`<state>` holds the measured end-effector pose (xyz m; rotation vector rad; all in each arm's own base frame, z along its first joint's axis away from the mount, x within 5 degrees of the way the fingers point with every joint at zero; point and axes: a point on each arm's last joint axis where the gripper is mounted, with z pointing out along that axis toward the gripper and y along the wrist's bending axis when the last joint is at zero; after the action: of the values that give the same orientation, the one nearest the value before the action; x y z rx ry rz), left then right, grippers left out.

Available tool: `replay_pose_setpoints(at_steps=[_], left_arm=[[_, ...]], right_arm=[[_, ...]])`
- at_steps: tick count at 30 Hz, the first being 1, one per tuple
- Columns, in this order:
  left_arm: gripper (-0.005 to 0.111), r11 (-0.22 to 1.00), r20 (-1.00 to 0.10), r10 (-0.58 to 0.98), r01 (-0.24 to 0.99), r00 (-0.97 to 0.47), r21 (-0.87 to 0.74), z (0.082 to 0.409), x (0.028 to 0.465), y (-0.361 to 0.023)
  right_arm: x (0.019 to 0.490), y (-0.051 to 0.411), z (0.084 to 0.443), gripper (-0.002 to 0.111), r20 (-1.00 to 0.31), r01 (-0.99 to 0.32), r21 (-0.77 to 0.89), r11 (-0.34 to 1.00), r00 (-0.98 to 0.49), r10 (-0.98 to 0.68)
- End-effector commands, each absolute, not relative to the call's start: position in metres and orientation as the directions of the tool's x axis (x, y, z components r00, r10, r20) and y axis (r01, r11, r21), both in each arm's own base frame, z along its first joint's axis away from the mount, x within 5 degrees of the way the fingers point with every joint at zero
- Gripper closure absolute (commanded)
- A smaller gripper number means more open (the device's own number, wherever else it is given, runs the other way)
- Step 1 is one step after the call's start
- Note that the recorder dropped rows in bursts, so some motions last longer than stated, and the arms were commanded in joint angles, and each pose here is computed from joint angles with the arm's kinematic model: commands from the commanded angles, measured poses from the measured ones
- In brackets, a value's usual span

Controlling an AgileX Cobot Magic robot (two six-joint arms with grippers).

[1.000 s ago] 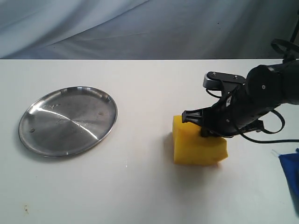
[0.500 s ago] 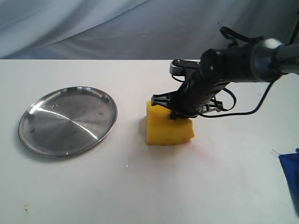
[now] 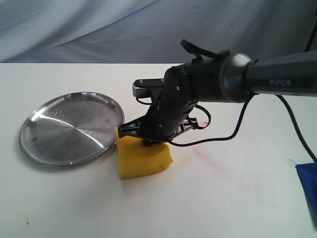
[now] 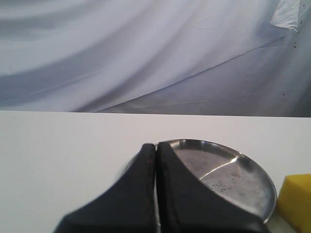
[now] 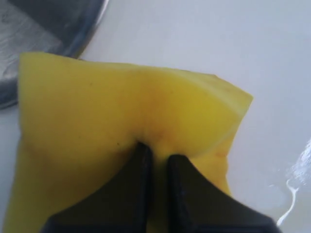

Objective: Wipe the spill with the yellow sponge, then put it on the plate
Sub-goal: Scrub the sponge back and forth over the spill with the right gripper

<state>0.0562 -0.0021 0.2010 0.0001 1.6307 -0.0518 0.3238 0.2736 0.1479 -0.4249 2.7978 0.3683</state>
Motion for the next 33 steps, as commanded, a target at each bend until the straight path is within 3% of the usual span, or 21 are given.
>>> replay_pose_setpoints(at_steps=[1, 10, 22, 33], left_arm=[[0.105, 0.999, -0.998, -0.034, 0.032, -0.060, -0.036, 0.200, 0.056, -0.002], [0.105, 0.999, -0.998, -0.034, 0.032, -0.060, -0.036, 0.200, 0.056, -0.002], [0.105, 0.999, -0.998, -0.032, 0.032, -0.059, -0.034, 0.200, 0.056, -0.002], [0.105, 0.999, -0.998, -0.034, 0.032, -0.060, -0.036, 0.200, 0.056, -0.002]], right_arm=[[0.290, 0.271, 0.140, 0.108, -0.249, -0.366, 0.183, 0.913, -0.915, -0.317], [0.260, 0.218, 0.146, 0.108, -0.272, -0.320, 0.175, 0.931, -0.925, -0.267], [0.303, 0.161, 0.148, 0.108, -0.370, -0.075, 0.250, 0.965, -0.929, 0.024], [0.358, 0.196, 0.136, 0.108, -0.298, -0.081, 0.256, 0.963, -0.955, -0.002]])
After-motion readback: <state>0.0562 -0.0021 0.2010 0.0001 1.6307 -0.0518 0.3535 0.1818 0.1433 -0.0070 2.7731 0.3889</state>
